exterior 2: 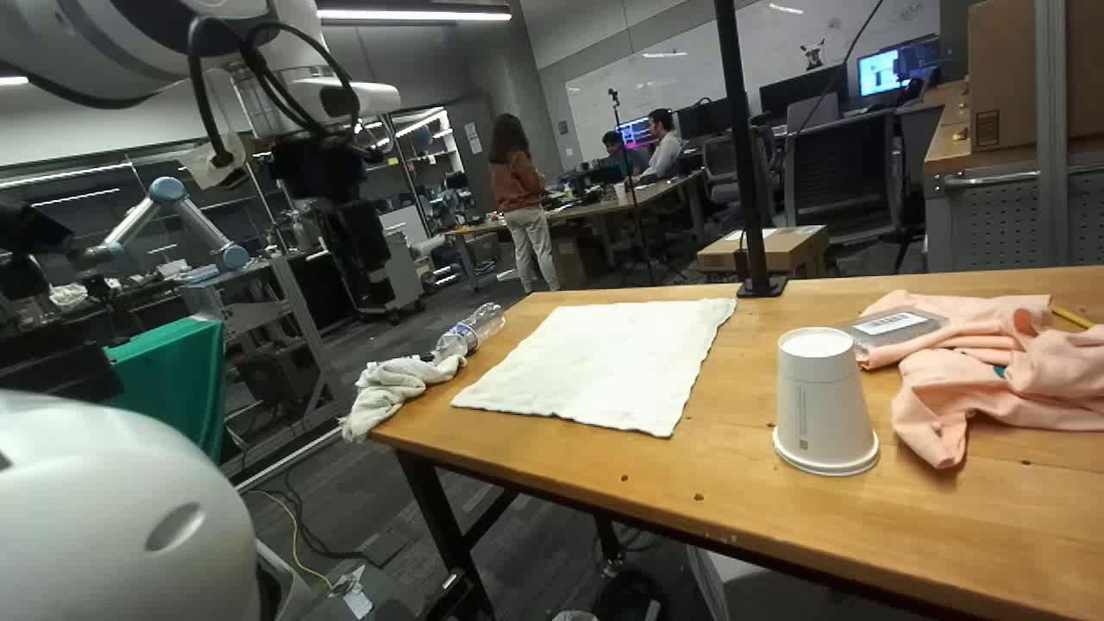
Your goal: Fold the white towel on the table twice, diagonally.
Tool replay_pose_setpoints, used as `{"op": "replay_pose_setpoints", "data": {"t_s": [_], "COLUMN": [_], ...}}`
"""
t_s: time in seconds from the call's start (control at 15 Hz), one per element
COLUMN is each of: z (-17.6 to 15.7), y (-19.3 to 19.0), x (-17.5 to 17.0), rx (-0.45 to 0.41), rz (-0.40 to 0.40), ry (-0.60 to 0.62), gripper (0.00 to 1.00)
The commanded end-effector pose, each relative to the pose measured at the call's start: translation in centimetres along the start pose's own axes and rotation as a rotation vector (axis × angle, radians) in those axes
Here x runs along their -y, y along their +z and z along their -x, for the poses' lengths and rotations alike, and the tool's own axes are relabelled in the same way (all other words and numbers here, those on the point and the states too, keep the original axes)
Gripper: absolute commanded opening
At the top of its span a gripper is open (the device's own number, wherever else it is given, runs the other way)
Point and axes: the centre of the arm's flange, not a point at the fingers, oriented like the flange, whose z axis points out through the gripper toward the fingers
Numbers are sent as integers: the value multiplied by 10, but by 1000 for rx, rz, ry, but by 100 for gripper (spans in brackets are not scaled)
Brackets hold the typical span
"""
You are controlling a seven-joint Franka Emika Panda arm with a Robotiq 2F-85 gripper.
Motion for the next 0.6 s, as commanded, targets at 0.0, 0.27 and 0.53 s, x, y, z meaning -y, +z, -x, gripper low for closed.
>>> {"op": "replay_pose_setpoints", "data": {"t_s": [0.0,0.27,0.53], "z": [0,0,0], "y": [-1,-3,-3], "x": [0,1,1], "rx": [-2,-7,-7], "rz": [-1,-4,-4], "ry": [-1,-2,-2], "gripper": [100,100,100]}}
